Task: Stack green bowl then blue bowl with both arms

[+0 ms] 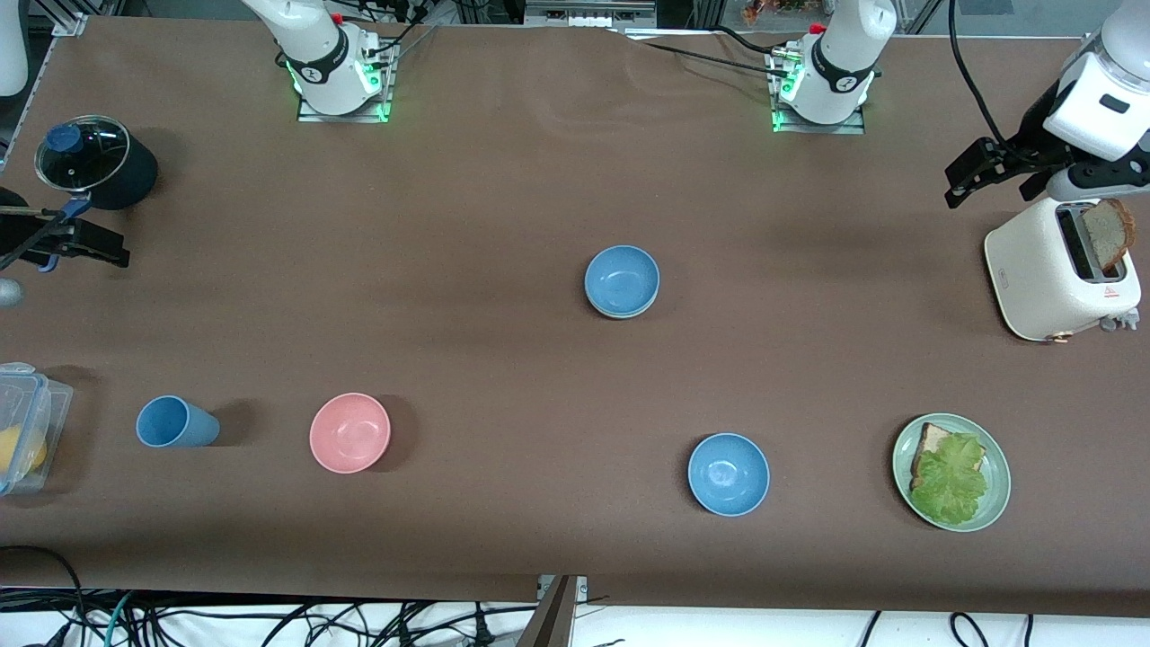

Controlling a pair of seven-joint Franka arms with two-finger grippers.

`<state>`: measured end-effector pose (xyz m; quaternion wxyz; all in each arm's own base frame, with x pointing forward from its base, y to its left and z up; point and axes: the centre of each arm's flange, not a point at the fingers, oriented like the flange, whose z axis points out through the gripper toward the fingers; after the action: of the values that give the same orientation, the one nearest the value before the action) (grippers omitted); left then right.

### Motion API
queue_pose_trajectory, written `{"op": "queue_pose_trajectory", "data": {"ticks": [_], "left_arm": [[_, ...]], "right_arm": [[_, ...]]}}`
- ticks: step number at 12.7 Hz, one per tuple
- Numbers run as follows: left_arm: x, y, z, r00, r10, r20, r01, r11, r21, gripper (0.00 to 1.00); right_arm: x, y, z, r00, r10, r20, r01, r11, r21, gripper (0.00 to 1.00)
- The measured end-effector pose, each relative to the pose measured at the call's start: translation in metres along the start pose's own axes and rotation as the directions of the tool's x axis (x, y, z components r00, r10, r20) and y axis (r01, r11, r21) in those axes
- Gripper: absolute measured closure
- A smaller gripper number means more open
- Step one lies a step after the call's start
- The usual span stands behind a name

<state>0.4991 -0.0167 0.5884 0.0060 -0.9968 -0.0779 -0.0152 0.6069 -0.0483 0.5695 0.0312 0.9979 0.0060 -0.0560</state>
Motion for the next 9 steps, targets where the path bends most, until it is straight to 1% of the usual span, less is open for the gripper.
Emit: {"op": "queue_pose_trajectory", "data": {"ticks": [3, 9], "left_arm": [[0.01, -0.005, 0.016, 0.999, -0.01, 0.03, 0.01, 1.0, 0.008, 0.0], [0.014, 0.001, 0.011, 1.0, -0.002, 0.02, 0.002, 1.0, 0.009, 0.0]], "right_arm": [[0.0, 0.0, 0.0, 1.0, 0.0, 0.0, 0.0, 1.0, 0.0, 0.0], [0.0, 0.0, 0.0, 1.0, 0.0, 0.0, 0.0, 1.0, 0.0, 0.0]]}}
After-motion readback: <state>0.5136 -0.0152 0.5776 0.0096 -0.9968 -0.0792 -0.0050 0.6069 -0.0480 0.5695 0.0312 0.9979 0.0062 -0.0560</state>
